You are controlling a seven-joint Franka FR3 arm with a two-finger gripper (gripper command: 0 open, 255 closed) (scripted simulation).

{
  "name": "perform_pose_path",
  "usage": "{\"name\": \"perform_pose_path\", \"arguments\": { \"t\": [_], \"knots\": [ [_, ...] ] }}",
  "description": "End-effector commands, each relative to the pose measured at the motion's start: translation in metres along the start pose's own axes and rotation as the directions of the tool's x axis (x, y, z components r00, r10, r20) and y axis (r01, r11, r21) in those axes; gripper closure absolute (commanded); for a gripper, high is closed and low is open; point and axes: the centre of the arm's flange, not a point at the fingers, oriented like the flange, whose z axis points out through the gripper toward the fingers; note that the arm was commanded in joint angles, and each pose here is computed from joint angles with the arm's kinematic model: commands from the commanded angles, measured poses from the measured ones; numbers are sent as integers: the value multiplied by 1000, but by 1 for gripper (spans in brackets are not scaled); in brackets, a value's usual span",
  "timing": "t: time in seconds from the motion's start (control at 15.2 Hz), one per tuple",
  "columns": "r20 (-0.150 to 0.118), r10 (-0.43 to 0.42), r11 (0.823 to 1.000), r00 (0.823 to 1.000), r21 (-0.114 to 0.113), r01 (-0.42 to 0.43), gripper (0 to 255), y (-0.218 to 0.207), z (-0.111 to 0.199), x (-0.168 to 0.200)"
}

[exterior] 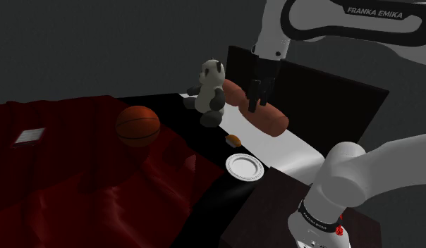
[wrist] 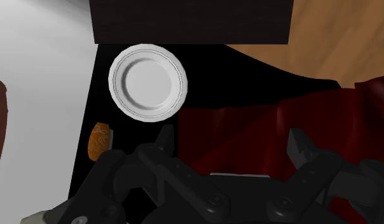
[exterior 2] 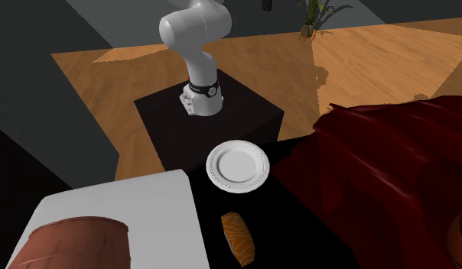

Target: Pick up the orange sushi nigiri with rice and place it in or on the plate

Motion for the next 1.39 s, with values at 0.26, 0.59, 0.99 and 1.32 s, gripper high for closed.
{"name": "perform_pose_path", "arguments": {
  "t": [0.26,0.59,0.99,1.32],
  "knots": [
    [-3,7,1000,1000,-5,-7,0,30,37,22],
    [-8,15,1000,1000,-11,-15,0,68,82,49],
    [-13,26,999,1000,-19,-26,0,115,136,81],
    [-17,34,999,999,-25,-34,0,154,181,107]
  ]
}}
